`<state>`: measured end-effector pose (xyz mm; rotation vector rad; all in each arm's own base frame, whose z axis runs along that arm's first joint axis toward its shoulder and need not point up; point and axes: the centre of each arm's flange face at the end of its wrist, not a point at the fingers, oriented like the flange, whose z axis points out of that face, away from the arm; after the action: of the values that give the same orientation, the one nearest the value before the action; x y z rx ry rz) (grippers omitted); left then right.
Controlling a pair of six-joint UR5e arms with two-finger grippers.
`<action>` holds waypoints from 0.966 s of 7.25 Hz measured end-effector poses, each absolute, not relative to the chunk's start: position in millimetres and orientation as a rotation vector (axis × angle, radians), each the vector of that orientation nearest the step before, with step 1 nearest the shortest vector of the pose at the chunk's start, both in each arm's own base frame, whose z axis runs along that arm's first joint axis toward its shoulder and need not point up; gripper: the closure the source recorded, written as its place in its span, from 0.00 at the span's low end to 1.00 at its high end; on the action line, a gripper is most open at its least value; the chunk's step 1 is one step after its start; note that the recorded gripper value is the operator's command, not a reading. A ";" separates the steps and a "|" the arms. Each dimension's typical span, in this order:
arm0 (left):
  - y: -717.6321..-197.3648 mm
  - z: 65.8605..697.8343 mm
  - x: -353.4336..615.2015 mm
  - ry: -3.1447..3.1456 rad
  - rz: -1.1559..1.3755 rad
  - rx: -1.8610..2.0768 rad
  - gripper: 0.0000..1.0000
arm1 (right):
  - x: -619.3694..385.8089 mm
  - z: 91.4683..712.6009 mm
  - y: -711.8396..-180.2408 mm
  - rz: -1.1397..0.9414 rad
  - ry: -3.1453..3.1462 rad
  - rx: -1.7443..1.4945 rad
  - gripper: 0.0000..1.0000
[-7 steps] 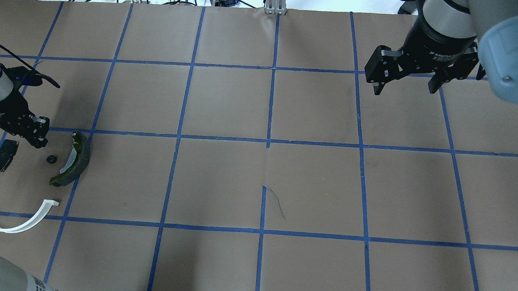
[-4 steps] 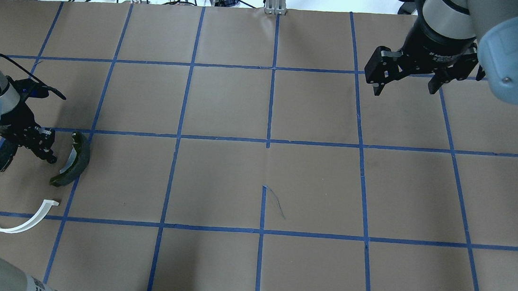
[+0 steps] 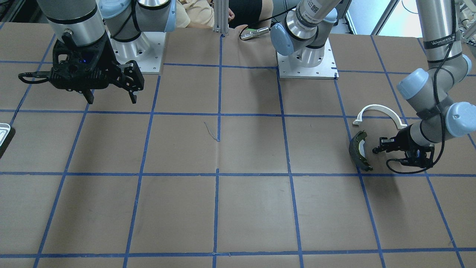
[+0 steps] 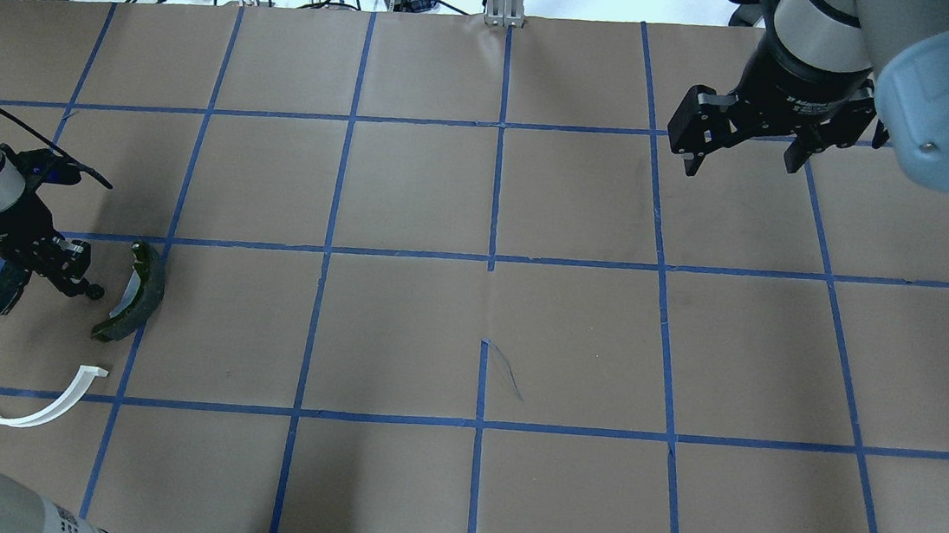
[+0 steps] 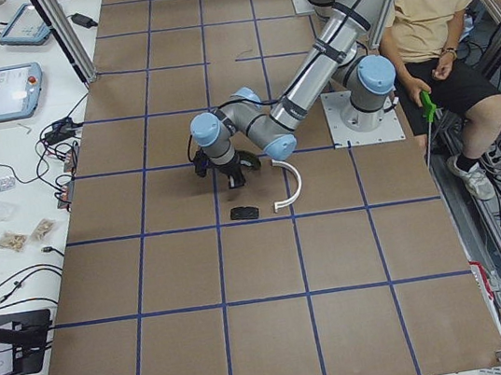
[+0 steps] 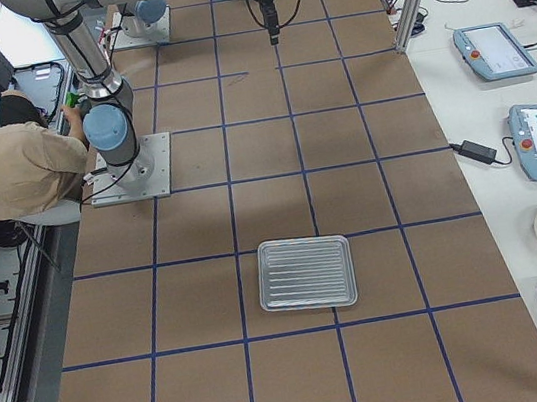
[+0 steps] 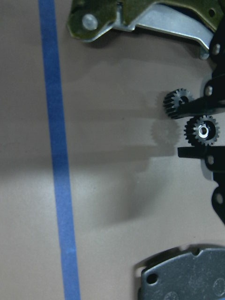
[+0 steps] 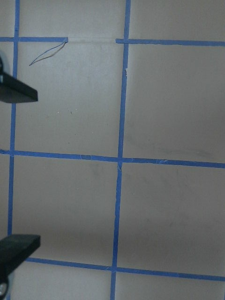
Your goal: Place bearing gear from tray to pile
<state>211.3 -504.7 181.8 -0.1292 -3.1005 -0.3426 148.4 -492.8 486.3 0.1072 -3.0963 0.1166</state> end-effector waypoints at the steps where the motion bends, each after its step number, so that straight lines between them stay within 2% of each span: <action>1: -504.6 181.3 211.7 -3.099 -0.343 -0.131 0.00 | 148.4 486.3 -492.8 0.117 -3.096 0.107 0.00; 4: -509.5 192.9 214.3 -3.114 -0.328 -0.126 0.00 | 148.6 486.1 -493.2 0.118 -3.098 0.107 0.00; 7: -543.4 269.0 203.0 -3.111 -0.341 -0.076 0.00 | 148.6 486.0 -493.2 0.118 -3.098 0.107 0.00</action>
<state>203.0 -543.4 269.0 -0.0757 -3.1111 -0.3408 148.6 -493.2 486.0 0.1073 -3.0978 0.1179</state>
